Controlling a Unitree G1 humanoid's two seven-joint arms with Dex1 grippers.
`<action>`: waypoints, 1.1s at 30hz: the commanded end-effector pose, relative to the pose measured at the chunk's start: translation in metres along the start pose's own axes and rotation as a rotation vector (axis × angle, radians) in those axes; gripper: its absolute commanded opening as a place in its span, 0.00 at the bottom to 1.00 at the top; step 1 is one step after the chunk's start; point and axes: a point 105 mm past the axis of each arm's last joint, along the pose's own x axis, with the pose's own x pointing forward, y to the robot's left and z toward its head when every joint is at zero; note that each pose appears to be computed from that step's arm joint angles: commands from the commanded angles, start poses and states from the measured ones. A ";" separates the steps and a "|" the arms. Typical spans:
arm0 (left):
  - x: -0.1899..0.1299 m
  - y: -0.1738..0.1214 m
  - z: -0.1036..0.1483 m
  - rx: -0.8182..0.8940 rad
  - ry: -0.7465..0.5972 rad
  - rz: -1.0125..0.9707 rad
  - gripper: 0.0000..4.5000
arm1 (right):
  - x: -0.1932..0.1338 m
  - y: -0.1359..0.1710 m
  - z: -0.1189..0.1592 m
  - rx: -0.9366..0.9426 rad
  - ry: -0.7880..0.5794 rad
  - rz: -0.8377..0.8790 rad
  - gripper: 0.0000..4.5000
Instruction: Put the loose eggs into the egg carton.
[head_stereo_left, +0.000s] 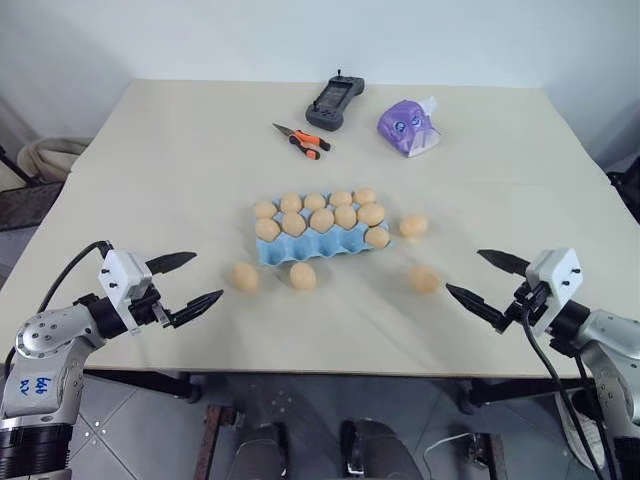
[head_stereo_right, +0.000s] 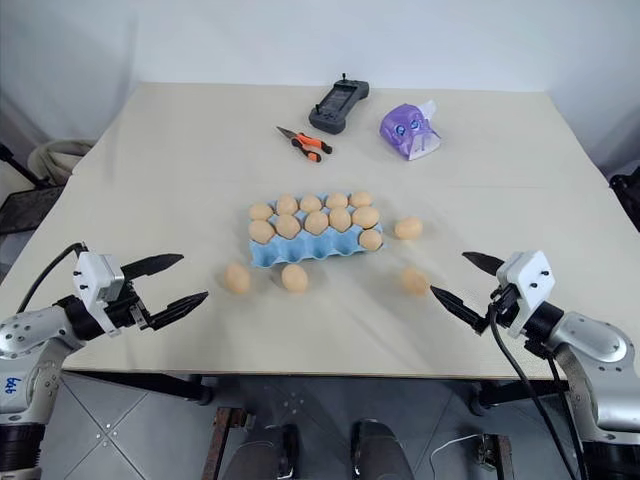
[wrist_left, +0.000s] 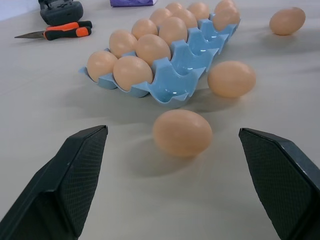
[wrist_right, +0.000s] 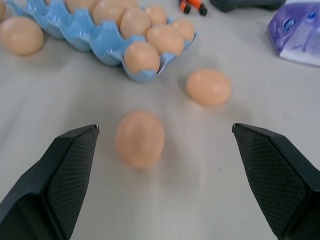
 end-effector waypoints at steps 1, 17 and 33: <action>0.001 -0.002 0.003 0.058 -0.004 0.011 1.00 | -0.004 -0.003 0.013 -0.047 -0.045 -0.013 1.00; 0.037 -0.035 0.021 0.075 -0.093 -0.273 1.00 | -0.064 -0.005 -0.029 0.073 0.074 -0.228 1.00; 0.036 -0.048 0.021 0.055 -0.107 -0.319 1.00 | 0.057 0.003 -0.016 0.081 0.096 0.049 1.00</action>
